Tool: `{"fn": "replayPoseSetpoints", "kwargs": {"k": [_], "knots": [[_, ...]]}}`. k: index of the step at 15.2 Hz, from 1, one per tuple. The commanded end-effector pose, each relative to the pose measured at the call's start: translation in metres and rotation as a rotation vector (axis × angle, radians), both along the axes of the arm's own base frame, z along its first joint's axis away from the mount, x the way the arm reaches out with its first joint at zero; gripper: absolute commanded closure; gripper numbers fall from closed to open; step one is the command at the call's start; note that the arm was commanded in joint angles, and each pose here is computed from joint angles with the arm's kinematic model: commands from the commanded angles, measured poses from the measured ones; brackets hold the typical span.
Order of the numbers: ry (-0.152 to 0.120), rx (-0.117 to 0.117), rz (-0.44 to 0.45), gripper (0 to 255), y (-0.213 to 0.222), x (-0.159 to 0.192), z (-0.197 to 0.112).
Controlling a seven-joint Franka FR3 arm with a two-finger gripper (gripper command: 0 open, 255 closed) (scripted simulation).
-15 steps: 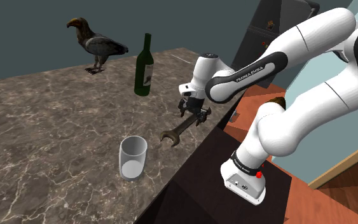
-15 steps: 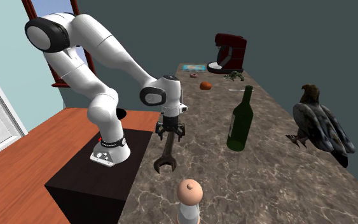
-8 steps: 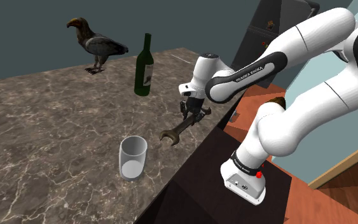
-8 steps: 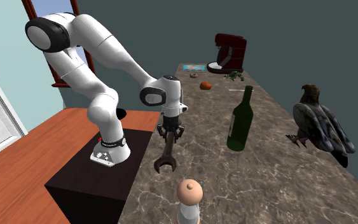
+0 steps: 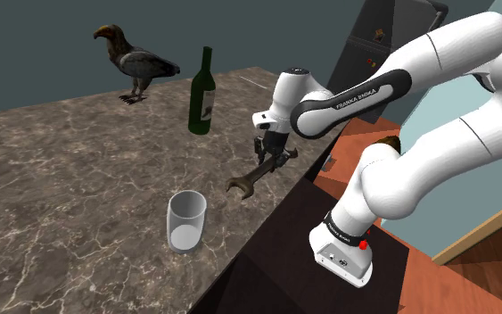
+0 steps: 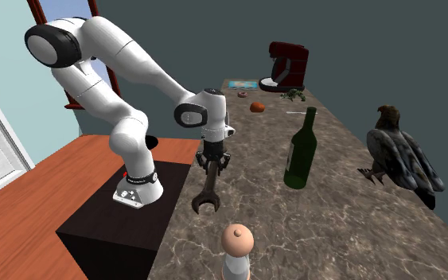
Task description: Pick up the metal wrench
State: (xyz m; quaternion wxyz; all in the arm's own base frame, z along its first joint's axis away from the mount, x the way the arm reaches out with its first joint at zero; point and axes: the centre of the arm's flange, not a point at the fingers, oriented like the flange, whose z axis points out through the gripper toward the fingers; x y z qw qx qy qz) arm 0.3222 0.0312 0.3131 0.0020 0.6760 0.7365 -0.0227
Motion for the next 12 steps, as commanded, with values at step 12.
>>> {"fn": "replayPoseSetpoints", "kwargs": {"k": [12], "knots": [[0.001, 0.0, 0.0, 255, 0.0, 0.0, 0.058]]}}
